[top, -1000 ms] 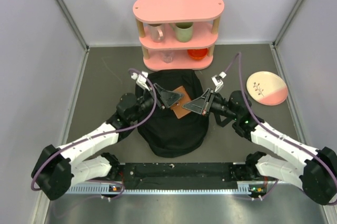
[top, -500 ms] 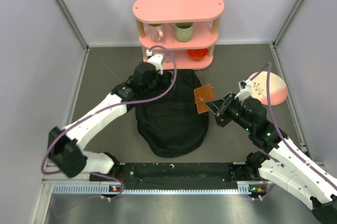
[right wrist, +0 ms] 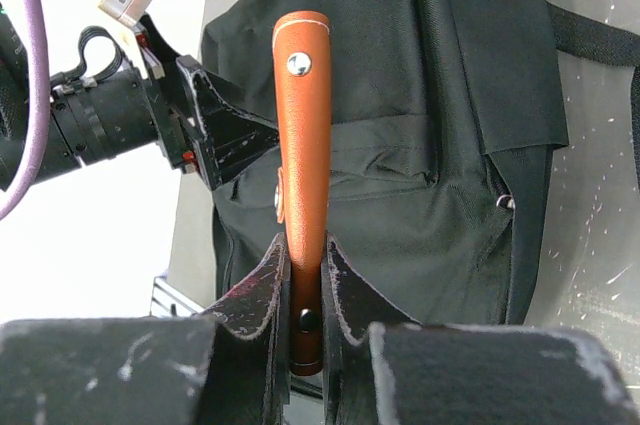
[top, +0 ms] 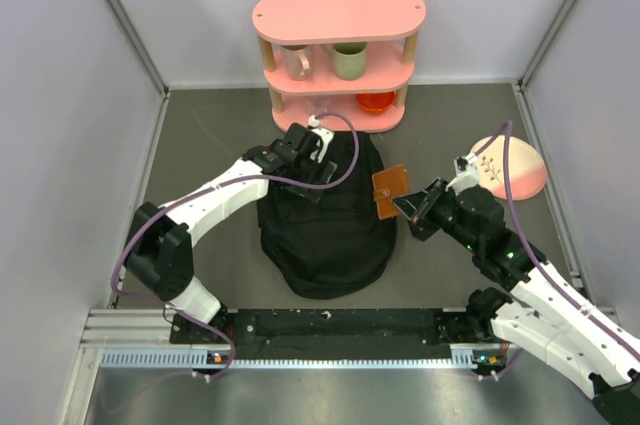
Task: Pack the student bag
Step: Place the personal item in the student bag.
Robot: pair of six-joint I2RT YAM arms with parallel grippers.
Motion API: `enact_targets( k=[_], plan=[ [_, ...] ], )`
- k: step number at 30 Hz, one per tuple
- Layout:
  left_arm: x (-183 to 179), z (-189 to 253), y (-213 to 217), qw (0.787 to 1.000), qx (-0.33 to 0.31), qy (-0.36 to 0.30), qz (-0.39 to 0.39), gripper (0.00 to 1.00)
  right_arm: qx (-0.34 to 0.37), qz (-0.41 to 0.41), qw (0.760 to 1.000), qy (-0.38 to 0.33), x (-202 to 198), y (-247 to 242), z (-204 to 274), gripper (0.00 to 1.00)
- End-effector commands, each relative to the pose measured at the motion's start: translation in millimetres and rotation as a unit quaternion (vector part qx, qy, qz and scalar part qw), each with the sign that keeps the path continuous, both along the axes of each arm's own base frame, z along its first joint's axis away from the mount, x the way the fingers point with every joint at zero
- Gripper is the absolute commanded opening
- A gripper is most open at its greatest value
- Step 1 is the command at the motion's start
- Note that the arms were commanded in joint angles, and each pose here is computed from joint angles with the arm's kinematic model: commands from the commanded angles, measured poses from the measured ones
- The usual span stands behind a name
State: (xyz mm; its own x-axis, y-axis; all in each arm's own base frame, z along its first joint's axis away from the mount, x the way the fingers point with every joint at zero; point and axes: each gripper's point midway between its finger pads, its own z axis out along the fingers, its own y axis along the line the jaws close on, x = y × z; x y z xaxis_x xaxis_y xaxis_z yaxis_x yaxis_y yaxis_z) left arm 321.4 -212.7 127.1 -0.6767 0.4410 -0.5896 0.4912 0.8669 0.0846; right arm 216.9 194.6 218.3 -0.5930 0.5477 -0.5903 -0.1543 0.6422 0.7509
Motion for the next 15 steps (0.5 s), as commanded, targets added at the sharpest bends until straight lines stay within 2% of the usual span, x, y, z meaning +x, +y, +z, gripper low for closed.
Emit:
enact_targets(
  k=[1, 2, 3, 11, 15],
  plan=[
    [-8, -1, -4, 0.999, -0.001, 0.009, -0.032, 0.93, 0.014, -0.001, 1.0, -0.018, 3, 2, 14, 0.0],
    [-10, -4, -4, 0.999, -0.001, 0.012, -0.035, 0.93, 0.012, 0.001, 1.0, -0.015, 3, 3, 12, 0.0],
    [-10, -4, -4, 0.999, 0.0, 0.011, -0.036, 0.88, 0.015, 0.004, 1.0, -0.015, 3, 5, 13, 0.0],
    [23, 41, 7, 0.995, -0.022, -0.09, 0.023, 0.94, 0.017, 0.015, 1.0, -0.01, 2, 10, 9, 0.0],
    [35, 40, 11, 0.996, -0.009, -0.088, 0.027, 0.94, 0.018, 0.019, 1.0, -0.008, 2, 11, 9, 0.0]
  ],
)
